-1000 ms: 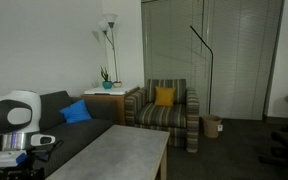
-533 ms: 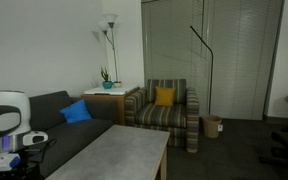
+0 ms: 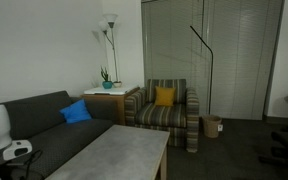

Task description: Put the cup on the plate

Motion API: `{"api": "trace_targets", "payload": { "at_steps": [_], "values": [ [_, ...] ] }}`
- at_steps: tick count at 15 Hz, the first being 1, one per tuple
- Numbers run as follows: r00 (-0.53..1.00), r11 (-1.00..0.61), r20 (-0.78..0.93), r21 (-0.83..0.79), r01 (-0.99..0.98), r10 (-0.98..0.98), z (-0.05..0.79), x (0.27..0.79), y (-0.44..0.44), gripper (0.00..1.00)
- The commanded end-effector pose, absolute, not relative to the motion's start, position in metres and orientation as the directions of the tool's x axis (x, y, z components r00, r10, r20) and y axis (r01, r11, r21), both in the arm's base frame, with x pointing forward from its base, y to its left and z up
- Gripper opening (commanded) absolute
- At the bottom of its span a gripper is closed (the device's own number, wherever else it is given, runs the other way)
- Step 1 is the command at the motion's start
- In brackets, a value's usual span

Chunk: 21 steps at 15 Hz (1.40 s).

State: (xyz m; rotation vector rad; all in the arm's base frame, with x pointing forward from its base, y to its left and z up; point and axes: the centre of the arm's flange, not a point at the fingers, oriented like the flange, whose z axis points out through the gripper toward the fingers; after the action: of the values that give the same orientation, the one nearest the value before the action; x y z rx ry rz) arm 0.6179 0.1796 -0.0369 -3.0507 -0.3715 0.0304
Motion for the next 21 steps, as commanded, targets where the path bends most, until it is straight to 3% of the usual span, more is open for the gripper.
{"api": "trace_targets", "payload": {
  "at_steps": [1, 8, 9, 10, 11, 14, 21],
  "values": [
    [0.972, -0.971, -0.009, -0.037, 0.236, 0.236, -0.035, 0.589, 0.169, 1.0],
    [0.975, -0.976, -0.045, 0.009, 0.219, 0.219, -0.058, 0.575, 0.157, 1.0],
    [0.975, -0.976, -0.043, 0.002, 0.218, 0.218, -0.083, 0.616, 0.119, 1.0],
    [0.978, -0.98, -0.07, -0.01, 0.198, 0.198, -0.087, 0.625, 0.108, 1.0],
    [0.976, -0.978, -0.054, 0.003, 0.21, 0.209, -0.069, 0.595, 0.142, 1.0],
    [0.982, -0.983, -0.054, 0.003, 0.184, 0.183, -0.079, 0.611, 0.102, 1.0],
    [0.953, -0.955, -0.057, -0.006, 0.297, 0.297, -0.099, 0.599, 0.153, 1.0]
  ]
}}
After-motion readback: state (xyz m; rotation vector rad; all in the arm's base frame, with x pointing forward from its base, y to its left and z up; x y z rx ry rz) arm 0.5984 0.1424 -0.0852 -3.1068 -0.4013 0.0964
